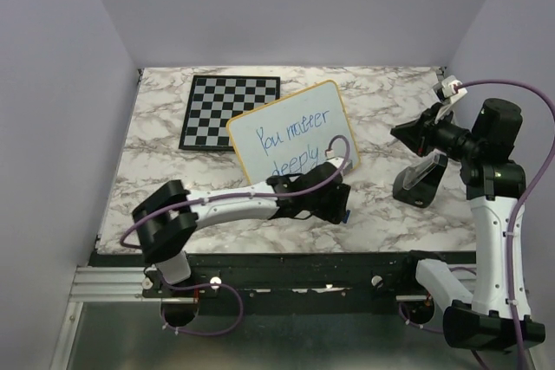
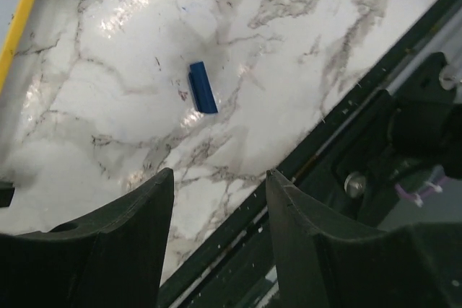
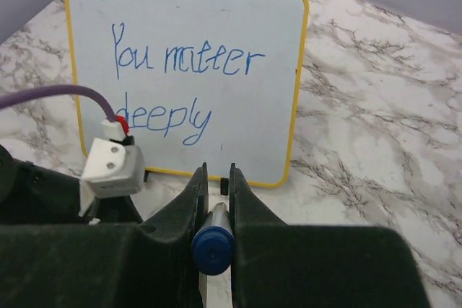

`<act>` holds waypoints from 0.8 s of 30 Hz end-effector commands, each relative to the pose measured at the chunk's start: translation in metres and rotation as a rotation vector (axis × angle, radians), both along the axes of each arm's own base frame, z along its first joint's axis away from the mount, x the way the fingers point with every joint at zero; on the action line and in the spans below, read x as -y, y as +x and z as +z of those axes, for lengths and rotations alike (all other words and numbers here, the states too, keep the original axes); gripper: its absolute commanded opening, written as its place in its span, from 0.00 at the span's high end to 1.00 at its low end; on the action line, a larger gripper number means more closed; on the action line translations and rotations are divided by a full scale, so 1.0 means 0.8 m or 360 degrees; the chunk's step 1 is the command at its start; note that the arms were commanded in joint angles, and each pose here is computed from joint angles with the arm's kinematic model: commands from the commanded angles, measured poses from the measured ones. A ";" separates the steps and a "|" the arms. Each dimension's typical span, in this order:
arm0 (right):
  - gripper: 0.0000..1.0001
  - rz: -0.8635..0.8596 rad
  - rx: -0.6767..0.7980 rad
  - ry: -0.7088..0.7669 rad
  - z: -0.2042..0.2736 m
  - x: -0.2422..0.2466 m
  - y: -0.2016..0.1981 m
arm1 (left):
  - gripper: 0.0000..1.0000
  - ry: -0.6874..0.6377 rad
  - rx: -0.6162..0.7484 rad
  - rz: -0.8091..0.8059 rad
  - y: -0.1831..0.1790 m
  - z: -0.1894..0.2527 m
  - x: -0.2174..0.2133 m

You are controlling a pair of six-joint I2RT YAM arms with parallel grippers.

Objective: Write a sentence on the whiteboard
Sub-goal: Pick up the pen cap from the center of the board.

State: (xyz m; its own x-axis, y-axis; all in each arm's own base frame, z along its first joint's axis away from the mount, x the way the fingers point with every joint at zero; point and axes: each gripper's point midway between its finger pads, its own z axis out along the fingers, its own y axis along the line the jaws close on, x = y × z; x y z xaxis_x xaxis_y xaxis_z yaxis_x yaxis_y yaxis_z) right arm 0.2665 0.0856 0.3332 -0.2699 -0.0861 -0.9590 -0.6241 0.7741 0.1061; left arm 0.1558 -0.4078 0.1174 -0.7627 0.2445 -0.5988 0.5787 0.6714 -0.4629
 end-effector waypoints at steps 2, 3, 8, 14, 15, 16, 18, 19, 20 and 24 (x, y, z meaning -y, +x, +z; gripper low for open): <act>0.99 -0.0062 0.0016 0.0026 0.001 0.011 0.007 | 0.40 0.0364 0.0103 0.0081 0.020 -0.036 0.016; 0.99 -0.0068 0.0015 0.0032 0.002 0.013 0.007 | 0.41 0.0452 0.0112 0.0087 0.023 -0.056 0.015; 0.99 -0.0081 0.0013 0.0045 0.004 0.018 0.009 | 0.44 0.0555 0.0140 0.0049 0.020 -0.068 0.036; 0.99 -0.0083 0.0012 0.0064 0.005 0.021 0.009 | 0.47 0.0672 0.0152 0.0011 0.020 -0.095 0.049; 1.00 -0.0079 0.0008 0.0069 0.004 0.021 0.009 | 0.47 0.0692 0.0149 0.0009 0.021 -0.102 0.050; 1.00 -0.0079 0.0012 0.0067 0.005 0.021 0.009 | 0.49 0.0704 0.0151 0.0005 0.022 -0.104 0.051; 0.99 -0.0077 0.0011 0.0072 0.005 0.021 0.009 | 0.52 0.0729 0.0168 -0.0006 0.027 -0.108 0.055; 0.99 -0.0078 0.0011 0.0072 0.005 0.022 0.009 | 0.53 0.0758 0.0165 -0.0010 0.027 -0.113 0.053; 0.99 -0.0076 0.0009 0.0075 0.004 0.022 0.009 | 0.54 0.0755 0.0170 -0.0012 0.028 -0.111 0.057; 0.99 -0.0071 0.0010 0.0079 0.004 0.022 0.008 | 0.57 0.0838 0.0164 -0.0025 0.029 -0.129 0.052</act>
State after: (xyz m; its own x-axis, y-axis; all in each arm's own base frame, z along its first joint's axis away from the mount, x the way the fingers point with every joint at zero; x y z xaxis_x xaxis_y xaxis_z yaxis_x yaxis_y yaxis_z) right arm 0.2724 0.0667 0.3348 -0.2761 -0.0389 -0.9603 -0.5751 0.8072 0.1327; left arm 0.1771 -0.4597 0.0263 -0.7140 0.4928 -0.4974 0.6066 0.7902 -0.0878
